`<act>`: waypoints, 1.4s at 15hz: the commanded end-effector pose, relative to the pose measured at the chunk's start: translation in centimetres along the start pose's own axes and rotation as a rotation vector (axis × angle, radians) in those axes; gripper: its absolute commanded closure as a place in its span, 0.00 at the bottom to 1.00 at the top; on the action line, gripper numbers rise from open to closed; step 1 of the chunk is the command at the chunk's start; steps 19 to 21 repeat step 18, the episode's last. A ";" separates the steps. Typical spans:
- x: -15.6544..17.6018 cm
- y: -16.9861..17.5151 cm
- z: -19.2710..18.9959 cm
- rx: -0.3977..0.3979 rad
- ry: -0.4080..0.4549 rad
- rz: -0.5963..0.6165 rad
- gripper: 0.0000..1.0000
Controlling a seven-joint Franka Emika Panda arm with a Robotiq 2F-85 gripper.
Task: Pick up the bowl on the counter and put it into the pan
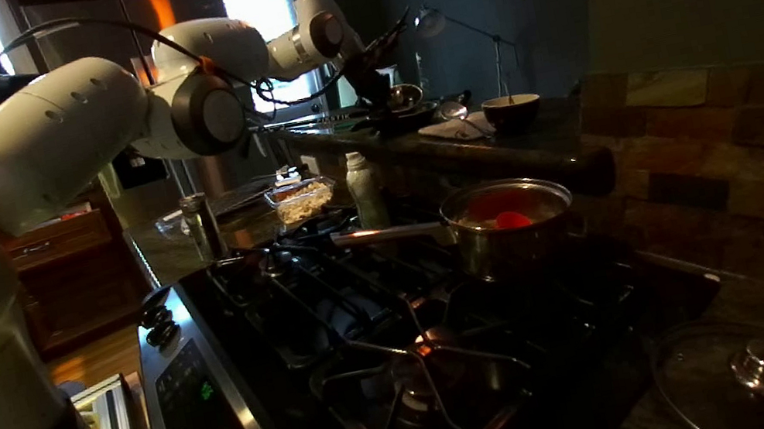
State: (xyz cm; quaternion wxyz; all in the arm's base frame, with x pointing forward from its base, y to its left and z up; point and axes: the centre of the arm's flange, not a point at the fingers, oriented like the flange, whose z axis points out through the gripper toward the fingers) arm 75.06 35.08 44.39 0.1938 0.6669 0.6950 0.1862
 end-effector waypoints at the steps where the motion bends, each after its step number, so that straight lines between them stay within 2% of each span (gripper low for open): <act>1: 0.4 1.5 -0.2 0.017 -0.025 -0.005 0.71; 7: 0.2 1.6 -0.9 0.011 -0.018 -0.001 0.27; 9: -0.3 1.2 -3.0 -0.007 0.000 0.006 0.13; 10: -0.9 0.7 -5.2 -0.035 0.001 0.015 0.05; 11: -1.6 0.1 -7.2 -0.050 -0.007 0.014 0.01; 15: -5.5 -2.5 -12.4 0.051 -0.110 -0.129 0.00; 16: -6.1 -2.9 -13.1 0.063 -0.106 -0.182 0.00; 17: -3.0 3.0 -11.3 0.032 -0.070 -0.091 0.00; 21: -3.5 3.1 -12.3 0.042 -0.076 -0.121 0.00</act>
